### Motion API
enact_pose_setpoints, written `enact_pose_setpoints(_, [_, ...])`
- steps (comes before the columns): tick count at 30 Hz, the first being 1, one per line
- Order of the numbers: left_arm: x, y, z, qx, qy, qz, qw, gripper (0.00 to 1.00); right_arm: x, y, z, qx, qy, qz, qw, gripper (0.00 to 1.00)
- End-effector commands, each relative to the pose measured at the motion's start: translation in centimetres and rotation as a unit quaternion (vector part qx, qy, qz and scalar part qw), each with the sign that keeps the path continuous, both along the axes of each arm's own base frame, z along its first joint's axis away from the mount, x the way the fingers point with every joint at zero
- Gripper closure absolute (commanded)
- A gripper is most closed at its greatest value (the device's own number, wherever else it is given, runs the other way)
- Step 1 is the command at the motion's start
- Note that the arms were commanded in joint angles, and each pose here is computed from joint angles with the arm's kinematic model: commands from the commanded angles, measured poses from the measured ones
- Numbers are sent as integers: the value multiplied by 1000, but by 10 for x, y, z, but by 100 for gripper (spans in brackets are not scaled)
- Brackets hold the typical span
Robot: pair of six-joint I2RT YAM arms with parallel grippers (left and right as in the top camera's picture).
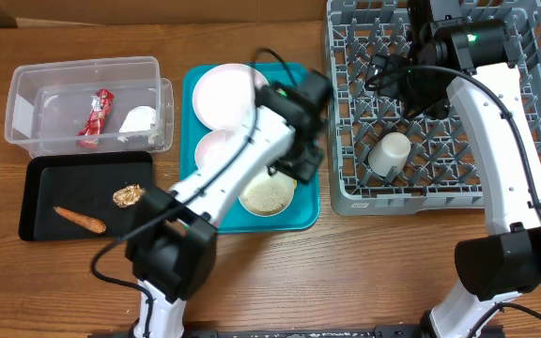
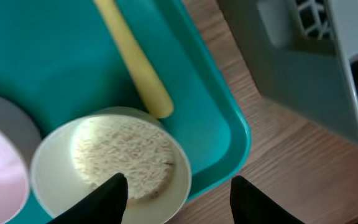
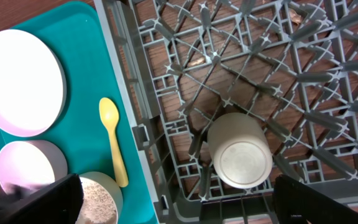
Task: Sort waste into correct bins and load items into the dishwasher
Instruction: 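Carry the empty pink bowl right and set it on the teal tray, then reach the left gripper to the white bowl of rice and grasp it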
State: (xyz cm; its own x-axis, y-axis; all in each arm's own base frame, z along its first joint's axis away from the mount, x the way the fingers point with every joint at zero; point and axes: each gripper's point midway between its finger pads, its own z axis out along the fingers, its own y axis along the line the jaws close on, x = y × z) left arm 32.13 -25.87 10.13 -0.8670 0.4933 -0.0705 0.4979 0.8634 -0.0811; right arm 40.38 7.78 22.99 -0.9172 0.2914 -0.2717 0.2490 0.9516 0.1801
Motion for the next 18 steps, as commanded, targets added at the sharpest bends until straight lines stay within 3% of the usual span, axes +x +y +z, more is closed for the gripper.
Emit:
enact_pose_setpoints(1, [-1,14,-11,47,-24,13,999,48,-2,3,3,2,-4,7,1000,0])
enact_pose_setpoints(7, [-5,19,-41,50,-18,33,998,59,-2,3,3,2,-4,7,1000,0])
enact_pose_setpoints(15, [-10,20,-66,48,-20,27,998,66,-2,3,3,2,-4,7,1000,0])
enact_pose_setpoints(18, [-9,19,-67,46,-22,21,998,77,-2,3,3,2,-3,7,1000,0])
